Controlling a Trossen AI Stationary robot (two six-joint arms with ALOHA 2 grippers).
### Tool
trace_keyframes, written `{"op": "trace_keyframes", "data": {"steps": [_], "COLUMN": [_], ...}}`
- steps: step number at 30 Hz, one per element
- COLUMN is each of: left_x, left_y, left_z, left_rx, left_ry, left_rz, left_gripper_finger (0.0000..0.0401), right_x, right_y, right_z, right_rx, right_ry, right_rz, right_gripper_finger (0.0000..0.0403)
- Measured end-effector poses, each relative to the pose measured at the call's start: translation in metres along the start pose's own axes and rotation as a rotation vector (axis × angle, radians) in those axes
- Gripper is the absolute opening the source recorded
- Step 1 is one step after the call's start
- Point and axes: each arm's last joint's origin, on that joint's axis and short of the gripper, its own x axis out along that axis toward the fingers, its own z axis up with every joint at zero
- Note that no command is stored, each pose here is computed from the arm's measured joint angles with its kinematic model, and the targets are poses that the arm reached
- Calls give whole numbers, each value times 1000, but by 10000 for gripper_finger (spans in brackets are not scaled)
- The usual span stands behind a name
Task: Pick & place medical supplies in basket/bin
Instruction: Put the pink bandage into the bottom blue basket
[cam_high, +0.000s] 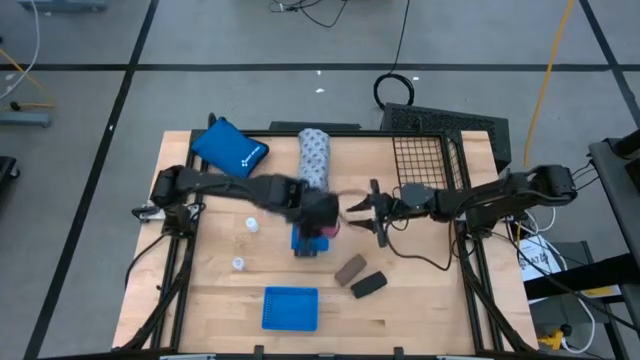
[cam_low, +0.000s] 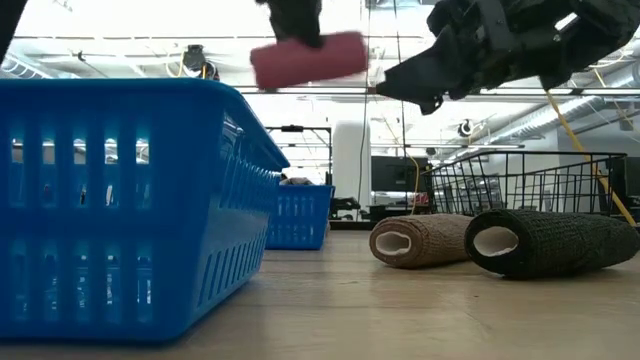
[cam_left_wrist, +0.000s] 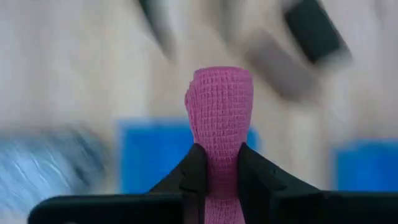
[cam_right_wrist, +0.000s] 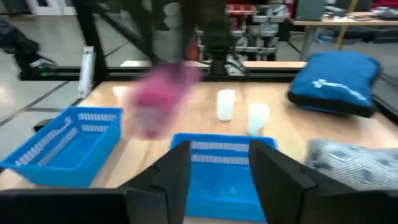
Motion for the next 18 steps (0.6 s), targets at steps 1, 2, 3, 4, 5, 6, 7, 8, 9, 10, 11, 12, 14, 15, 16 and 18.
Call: {"op": "trace_keyframes", "data": {"steps": [1,2,3,4,5,6,7,8,9,10,11,12,14,15,16,18], "left_x": [-5,-6,-6,-7,-8,-8,-9,-9,-10,-10,-10,-9,-10,-10,-9,-3], "left_y": [-9,-18,-26,-33,-42,-50,-59,-70,-81,-93,-104,-116,-141,-153,-165,-184], "left_z": [0,-1,-2,-4,-7,-11,-13,-15,-18,-22,-26,-30,-39,-43,-48,-57], "left_rx": [7,8,6,1,-7,-18,-30,-30,-26,-22,-13,7,66,100,129,156], "left_ry": [-18,-27,-28,-20,-10,13,18,19,23,28,31,32,19,8,-9,-42], "left_rz": [-11,-15,-13,-4,-4,-2,-3,-7,-11,-19,-20,-28,-54,-66,-72,-80], "left_gripper_finger": [59,59,59,59,59,58,58,58,58,58,58,58,58,59,61,64], "right_x": [-3,-5,-8,-10,-14,-17,-19,-22,-26,-28,-30,-33,-38,-39,-42,-44], "right_y": [0,0,0,1,2,2,2,2,3,3,3,4,4,4,5,5], "right_z": [2,4,5,7,7,8,10,10,9,9,11,12,13,15,15,14], "right_rx": [1,1,2,3,6,9,11,11,12,11,6,1,-4,-6,-7,-8], "right_ry": [3,8,9,13,15,18,7,0,3,-1,-18,-28,-43,-61,-67,-71], "right_rz": [-6,-7,-6,-6,-2,-1,-2,-4,-4,-4,-3,-2,0,0,0,0], "right_gripper_finger": [153,158,162,164,166,167,167,166,165,163,162,160,156,155,154,153]}}
